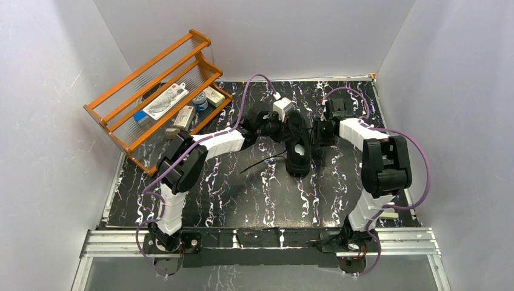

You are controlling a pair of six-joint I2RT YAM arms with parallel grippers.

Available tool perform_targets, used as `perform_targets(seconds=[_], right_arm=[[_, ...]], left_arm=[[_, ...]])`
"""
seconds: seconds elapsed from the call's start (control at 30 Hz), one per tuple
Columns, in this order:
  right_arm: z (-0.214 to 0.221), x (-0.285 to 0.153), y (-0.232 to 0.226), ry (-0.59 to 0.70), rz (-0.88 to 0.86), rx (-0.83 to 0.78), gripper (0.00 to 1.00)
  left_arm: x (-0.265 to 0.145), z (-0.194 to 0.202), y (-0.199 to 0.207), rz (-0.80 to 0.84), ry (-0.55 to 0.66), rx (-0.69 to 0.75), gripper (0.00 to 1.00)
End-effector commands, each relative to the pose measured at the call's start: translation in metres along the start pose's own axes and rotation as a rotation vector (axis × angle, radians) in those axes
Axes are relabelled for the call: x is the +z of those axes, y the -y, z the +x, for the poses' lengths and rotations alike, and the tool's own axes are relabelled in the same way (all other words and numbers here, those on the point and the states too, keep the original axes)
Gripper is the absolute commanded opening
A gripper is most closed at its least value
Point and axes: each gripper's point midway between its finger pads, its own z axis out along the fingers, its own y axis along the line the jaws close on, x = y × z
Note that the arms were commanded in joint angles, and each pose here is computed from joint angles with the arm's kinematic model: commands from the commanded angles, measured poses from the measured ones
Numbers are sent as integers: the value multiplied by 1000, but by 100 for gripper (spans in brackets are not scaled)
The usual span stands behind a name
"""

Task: Tie the shoes

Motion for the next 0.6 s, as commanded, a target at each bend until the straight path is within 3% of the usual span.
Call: perform_targets(seconds=[0.0, 0.2, 0.37, 0.57], right_arm=[[-20, -6, -22, 90, -127, -63, 49], [-10, 10, -22, 21, -91, -51, 50], [-5, 15, -27, 7, -64, -83, 38], [3, 20, -30, -9, -37, -94, 47]], left_arm=[[-7, -13, 5, 25, 25, 16, 0], [-8, -13, 4, 23, 24, 14, 0], [-9, -14, 4, 24, 24, 13, 0], [-10, -13, 4, 21, 21, 16, 0]])
